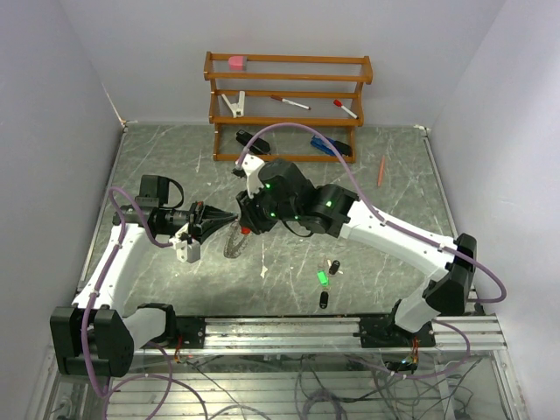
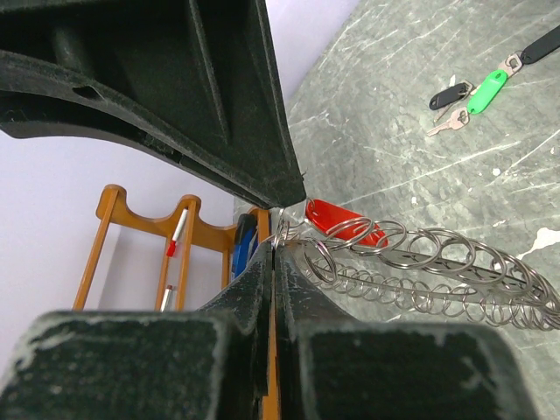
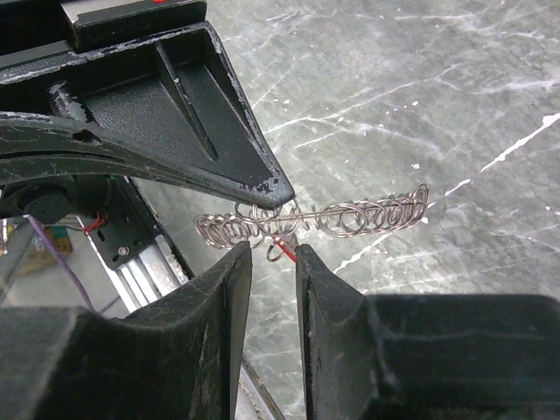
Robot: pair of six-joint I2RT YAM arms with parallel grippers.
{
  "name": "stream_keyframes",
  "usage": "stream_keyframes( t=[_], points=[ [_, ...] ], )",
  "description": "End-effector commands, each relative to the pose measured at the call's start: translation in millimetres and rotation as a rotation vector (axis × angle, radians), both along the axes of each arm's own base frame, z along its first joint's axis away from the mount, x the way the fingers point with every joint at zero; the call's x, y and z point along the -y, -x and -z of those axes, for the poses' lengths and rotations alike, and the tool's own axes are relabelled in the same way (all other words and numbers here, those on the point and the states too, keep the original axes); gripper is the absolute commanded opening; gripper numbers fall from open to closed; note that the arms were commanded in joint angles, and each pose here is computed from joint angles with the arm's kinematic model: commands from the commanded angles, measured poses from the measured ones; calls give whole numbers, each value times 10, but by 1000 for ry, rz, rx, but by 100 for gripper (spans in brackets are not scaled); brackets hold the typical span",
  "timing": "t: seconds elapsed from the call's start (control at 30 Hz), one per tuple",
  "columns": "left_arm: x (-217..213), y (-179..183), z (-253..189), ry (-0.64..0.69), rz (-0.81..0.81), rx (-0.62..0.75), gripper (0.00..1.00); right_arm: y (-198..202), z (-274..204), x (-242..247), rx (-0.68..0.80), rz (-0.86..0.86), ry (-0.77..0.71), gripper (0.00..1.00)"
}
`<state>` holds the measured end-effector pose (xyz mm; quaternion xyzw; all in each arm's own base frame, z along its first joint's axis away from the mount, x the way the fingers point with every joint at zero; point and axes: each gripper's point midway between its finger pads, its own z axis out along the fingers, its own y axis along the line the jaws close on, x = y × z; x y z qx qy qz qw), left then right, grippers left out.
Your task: Put the keys on the keyring
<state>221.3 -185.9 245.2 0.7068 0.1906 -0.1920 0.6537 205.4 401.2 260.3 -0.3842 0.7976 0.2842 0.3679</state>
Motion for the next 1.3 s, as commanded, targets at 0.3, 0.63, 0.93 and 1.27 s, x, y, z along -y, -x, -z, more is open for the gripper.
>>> stream_keyframes(
  t=[0.3,0.63,0.93,1.27],
  points=[
    [22,-33,-519,109,58,689,7,-45,-28,-74,31,-5,10,8],
    [22,-46,-523,109,58,696,7,-46,-92,-35,46,2,-2,0],
    [22,-40,-553,111,59,704,7,17,-170,-71,31,-21,-48,0],
    [22,-30,-545,111,59,715,7,12,-371,-8,14,-14,-131,0]
  ],
)
